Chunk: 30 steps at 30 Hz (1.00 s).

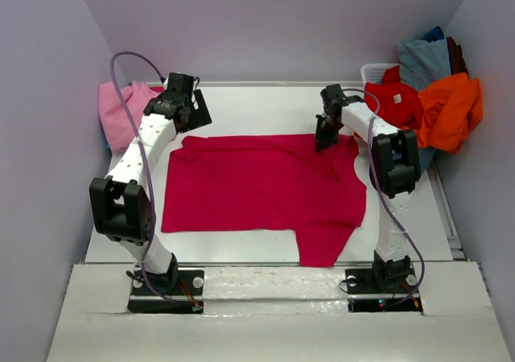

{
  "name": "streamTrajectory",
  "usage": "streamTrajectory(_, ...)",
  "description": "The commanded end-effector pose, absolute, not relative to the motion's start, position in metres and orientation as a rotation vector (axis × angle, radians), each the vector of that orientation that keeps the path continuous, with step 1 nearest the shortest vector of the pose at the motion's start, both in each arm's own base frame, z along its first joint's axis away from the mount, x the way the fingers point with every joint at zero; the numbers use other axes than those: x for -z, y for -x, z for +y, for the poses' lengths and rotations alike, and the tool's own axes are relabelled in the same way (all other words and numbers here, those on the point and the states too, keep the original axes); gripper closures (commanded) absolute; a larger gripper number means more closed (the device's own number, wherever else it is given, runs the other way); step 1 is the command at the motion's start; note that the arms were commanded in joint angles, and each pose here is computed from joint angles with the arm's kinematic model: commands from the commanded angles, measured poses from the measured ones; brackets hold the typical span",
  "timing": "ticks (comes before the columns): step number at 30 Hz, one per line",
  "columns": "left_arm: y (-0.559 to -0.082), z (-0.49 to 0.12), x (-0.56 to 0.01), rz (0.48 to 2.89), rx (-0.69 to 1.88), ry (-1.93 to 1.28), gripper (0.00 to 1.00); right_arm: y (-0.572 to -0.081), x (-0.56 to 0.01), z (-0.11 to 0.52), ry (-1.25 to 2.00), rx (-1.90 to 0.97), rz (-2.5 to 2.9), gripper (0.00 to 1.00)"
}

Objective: Fold and stack the t-shirts
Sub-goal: Fold the tshirt

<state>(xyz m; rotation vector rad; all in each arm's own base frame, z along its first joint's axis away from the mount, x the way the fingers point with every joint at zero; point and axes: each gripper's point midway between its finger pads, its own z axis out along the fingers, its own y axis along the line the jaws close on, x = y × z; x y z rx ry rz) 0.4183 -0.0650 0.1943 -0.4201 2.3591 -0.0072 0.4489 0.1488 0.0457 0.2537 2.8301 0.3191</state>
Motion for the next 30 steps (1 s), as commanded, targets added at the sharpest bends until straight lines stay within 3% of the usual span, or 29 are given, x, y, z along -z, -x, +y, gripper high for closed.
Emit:
streamTrajectory(1,-0.419,-0.067,-0.208,2.321,0.025,0.42,0.01,-0.428,-0.084,0.157,-0.212,-0.373,2.803,0.93)
streamTrajectory(15,-0.414,-0.07,-0.204,2.326,0.052,0.403,0.01,-0.357,-0.104,0.181,-0.113,-0.467,2.883,0.93)
streamTrajectory(25,-0.415,-0.074,-0.206,2.329,0.078,0.387,0.01,-0.317,-0.069,0.209,0.012,-0.537,3.035,0.92)
streamTrajectory(27,-0.414,-0.074,-0.207,2.329,0.079,0.383,0.01,-0.311,-0.062,0.215,0.048,-0.52,3.058,0.78)
streamTrajectory(28,-0.414,-0.074,-0.207,2.331,0.08,0.381,0.01,-0.311,-0.061,0.214,0.045,-0.51,3.06,0.66)
streamTrajectory(30,-0.413,-0.074,-0.206,2.335,0.078,0.383,0.01,-0.313,-0.063,0.215,0.045,-0.513,3.044,0.56)
